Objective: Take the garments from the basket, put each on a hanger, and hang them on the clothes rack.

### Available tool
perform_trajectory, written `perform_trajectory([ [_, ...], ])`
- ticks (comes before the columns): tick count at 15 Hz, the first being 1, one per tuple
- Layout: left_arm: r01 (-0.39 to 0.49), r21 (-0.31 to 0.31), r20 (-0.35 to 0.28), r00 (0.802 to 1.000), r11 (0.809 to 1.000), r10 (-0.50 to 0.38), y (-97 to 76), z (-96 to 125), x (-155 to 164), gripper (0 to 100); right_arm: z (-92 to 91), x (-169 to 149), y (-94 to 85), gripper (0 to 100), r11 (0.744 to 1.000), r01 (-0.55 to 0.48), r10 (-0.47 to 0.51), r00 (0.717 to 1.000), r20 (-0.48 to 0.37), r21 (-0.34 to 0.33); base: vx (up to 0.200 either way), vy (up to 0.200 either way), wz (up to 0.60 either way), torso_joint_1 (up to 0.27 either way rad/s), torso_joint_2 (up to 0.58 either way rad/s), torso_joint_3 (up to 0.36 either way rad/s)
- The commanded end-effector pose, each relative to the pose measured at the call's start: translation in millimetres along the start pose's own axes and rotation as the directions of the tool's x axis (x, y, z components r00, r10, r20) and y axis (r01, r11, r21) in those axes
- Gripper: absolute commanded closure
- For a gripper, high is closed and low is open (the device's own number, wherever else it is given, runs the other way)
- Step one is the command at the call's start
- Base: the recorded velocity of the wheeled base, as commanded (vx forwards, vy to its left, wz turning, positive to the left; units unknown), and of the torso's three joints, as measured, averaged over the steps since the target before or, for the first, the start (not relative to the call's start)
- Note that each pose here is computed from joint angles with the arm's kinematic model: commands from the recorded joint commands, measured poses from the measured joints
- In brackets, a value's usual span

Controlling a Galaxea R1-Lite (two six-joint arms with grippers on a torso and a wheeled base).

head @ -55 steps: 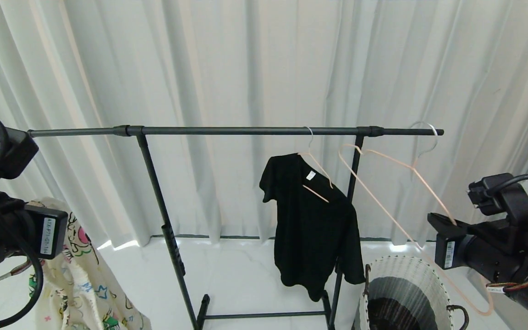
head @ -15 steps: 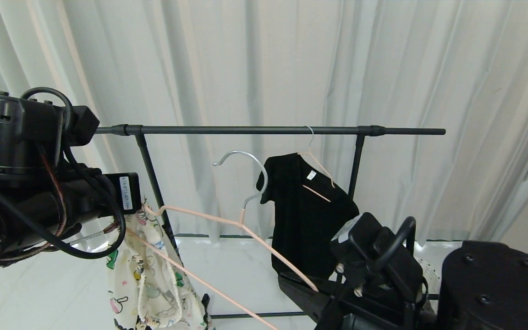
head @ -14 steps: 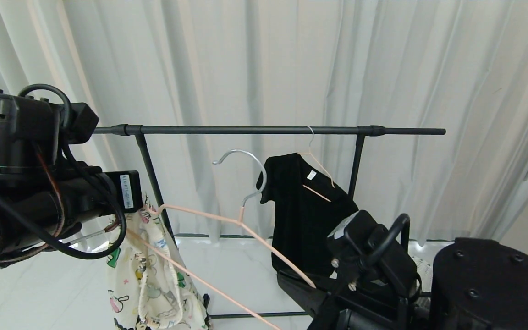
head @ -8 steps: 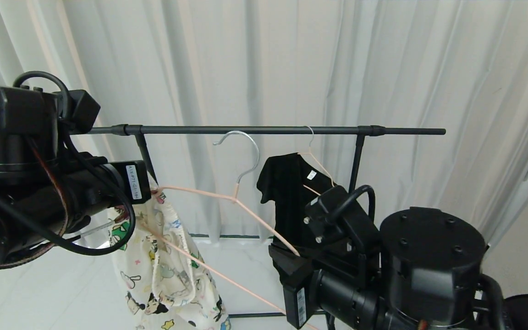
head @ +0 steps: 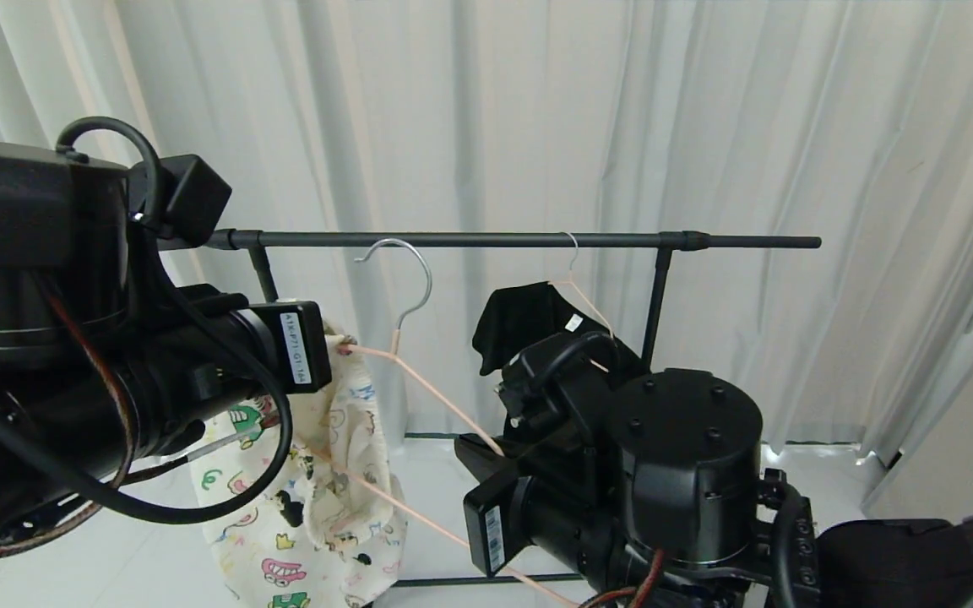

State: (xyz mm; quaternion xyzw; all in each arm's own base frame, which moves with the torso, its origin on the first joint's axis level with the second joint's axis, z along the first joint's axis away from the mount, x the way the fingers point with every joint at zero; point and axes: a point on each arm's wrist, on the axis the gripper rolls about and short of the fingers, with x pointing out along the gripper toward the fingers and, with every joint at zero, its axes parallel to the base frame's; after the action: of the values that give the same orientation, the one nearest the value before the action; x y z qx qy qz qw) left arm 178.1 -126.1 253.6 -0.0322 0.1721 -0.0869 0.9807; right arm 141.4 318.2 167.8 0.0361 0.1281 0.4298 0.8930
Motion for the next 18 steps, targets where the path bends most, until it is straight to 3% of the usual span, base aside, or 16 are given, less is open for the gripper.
perform_trajectory([
  [1, 0.045, 0.002, -0.005, 0.999, 0.999, -0.045, -10.0, -2, -3, 100, -3.3, 10, 1.9, 100, 1.000, 0.001, -0.001, 1.000, -0.006, 0.000, 0.000, 0.000, 0.00, 0.000, 0.00, 0.000],
  [5, 0.082, 0.007, -0.015, 0.997, 0.997, -0.082, -17.6, -6, -7, 100, -6.9, 17, -0.1, 100, 1.000, 0.013, -0.012, 1.000, -0.014, 0.011, 0.000, 0.000, 0.00, 0.000, 0.00, 0.000],
  [9, 0.042, 0.016, -0.028, 0.999, 0.999, -0.041, -10.8, -8, -1, 100, -5.4, 20, -17.2, 100, 0.993, 0.108, -0.108, 0.994, -0.002, 0.038, 0.000, 0.000, 0.00, 0.000, 0.00, 0.000],
  [13, 0.028, 0.036, -0.035, 0.999, 0.999, -0.027, -9.4, -9, 3, 100, -3.4, 20, -20.0, 100, 0.990, 0.133, -0.133, 0.991, 0.007, 0.044, 0.000, 0.000, 0.00, 0.000, 0.00, 0.000],
  [14, 0.028, 0.036, -0.035, 0.999, 0.999, -0.027, -9.4, -9, 3, 0, -3.5, 20, -19.8, 100, 0.988, 0.146, -0.147, 0.989, 0.011, 0.044, 0.000, 0.000, 0.00, 0.000, 0.00, 0.000],
  [18, 0.028, 0.031, -0.025, 0.999, 0.999, -0.027, -7.7, -8, 0, 0, -1.5, 18, -19.6, 100, 0.982, 0.182, -0.184, 0.982, 0.033, 0.044, 0.000, 0.000, 0.00, 0.000, 0.00, 0.000],
])
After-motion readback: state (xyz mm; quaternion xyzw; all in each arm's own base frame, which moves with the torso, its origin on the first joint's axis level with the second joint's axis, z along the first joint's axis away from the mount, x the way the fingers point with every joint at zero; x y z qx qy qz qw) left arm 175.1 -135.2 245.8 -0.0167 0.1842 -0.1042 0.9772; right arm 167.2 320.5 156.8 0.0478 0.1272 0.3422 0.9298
